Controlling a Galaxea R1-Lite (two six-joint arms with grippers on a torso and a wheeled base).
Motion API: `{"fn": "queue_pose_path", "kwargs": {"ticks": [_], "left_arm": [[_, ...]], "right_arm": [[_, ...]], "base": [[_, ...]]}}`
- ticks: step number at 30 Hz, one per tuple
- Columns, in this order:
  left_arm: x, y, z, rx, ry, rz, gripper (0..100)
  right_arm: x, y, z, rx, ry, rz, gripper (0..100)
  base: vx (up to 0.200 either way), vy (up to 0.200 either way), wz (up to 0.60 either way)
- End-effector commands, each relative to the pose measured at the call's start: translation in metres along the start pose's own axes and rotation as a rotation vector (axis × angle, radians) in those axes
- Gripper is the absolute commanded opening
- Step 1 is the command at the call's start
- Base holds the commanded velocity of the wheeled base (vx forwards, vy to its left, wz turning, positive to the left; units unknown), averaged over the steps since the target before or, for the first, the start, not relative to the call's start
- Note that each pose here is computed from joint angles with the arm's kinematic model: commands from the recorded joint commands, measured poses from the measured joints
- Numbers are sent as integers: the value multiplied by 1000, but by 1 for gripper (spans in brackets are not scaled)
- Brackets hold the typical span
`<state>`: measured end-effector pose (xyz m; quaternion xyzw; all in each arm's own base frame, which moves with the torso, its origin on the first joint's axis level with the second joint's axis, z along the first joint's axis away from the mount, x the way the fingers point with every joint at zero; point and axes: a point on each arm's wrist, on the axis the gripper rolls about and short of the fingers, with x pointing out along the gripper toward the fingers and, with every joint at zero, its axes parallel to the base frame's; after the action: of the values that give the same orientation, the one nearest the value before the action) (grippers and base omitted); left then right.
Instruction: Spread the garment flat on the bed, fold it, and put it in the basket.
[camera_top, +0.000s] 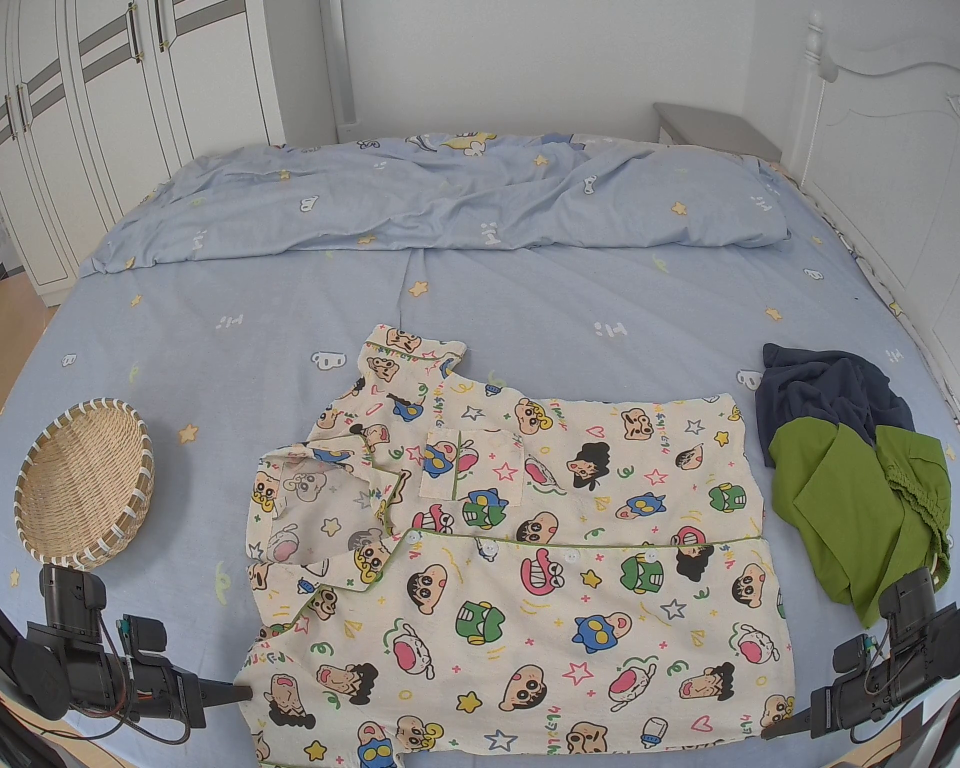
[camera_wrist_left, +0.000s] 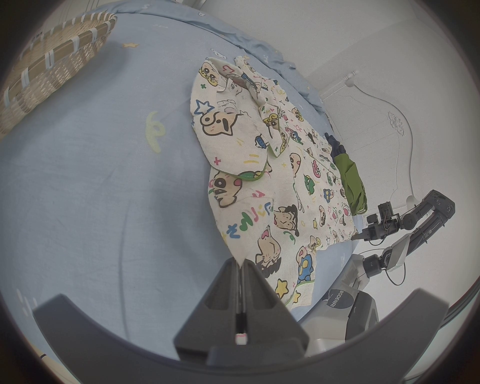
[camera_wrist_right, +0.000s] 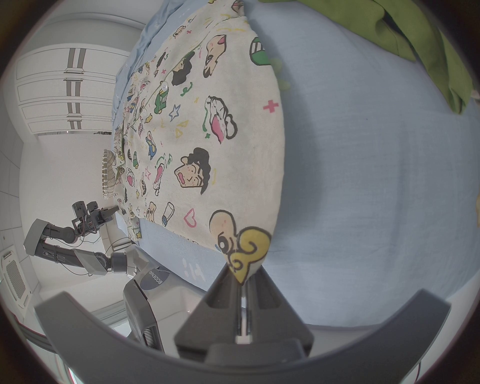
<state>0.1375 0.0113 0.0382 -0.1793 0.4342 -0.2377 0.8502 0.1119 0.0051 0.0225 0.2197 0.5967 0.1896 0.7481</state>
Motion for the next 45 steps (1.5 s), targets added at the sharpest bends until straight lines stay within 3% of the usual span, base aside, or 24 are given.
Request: {"fn": "queue_pose_path", "kwargs": {"ticks": [1,11,18,35,45], "left_arm": [[-1,-1,-5,-11,13,-1,0],[-1,-1,-5,-11,9,0,0],[-11,-8,-4,14,-49,-68,0],[-14,-9,-3,14,-71,-70,0],[-15,-9,10,55,-146,-73,0]], "right_arm": [[0,0,-1,3,-2,0,0],[-2,-1,-2,7,-12,1,0],[-9,2,3,-9,-81,82,0],[-18,2,12,-14,-171,156,0],[-26,8,26,-70,-231,203,0]], "base": [[0,0,0],[0,0,0],[0,0,0],[0,0,0],[0,0,0]]}}
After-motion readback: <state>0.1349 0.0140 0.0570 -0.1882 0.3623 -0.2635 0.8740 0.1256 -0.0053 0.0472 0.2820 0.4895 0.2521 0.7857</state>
